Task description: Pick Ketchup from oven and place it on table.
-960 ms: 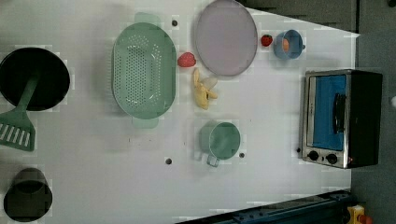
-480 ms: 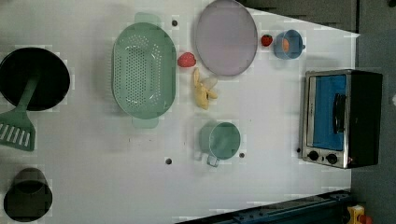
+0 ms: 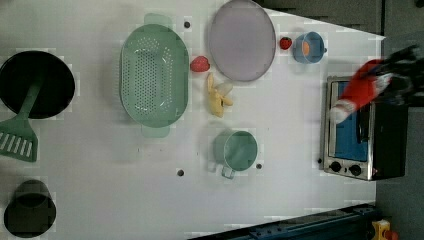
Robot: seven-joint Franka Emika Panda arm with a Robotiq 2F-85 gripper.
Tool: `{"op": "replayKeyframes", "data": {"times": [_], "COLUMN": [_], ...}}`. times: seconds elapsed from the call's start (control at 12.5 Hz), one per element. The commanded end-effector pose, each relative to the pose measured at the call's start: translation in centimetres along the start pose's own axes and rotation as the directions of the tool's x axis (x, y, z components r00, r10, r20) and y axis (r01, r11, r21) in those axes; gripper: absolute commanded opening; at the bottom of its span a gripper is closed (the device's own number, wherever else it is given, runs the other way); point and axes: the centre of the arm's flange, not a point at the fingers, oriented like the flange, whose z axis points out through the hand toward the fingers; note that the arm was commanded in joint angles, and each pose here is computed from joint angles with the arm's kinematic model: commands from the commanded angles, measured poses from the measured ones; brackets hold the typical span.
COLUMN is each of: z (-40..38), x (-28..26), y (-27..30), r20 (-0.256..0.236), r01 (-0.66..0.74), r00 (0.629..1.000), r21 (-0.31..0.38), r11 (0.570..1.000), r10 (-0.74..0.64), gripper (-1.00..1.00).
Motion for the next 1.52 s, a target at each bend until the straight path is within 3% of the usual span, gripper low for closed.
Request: {"op": "replayKeyframes", "data": {"times": [0.08,0.24,0.4,1.04,1.12,1.36,1.52], "z": [5.1,9.8,12.9,25.7,26.6,27.7,24.8], "x": [1.5,1.5,1.7,0.6,0.7,1.0,1.1], "y": [1.9,2.5,3.0,5.8,5.7,5.3,4.5], "r20": [0.009,0.013,-0.016,-0.062,-0.070,-0.079,-0.104], "r01": [-0.050,-0.057,-0.065,-0.083,-0.083,-0.090,-0.090], "r00": [0.999,0.998,0.998,0.995,0.994,0.993,0.990], "r21": [-0.007,-0.015,0.013,0.022,0.024,0.025,0.073], "r11": [0.999,0.998,0.998,0.996,0.996,0.996,0.993], "r10": [0.050,0.057,0.065,0.084,0.085,0.092,0.097], "gripper": [0.27,0.27,0.27,0.27,0.34,1.00,1.00]}}
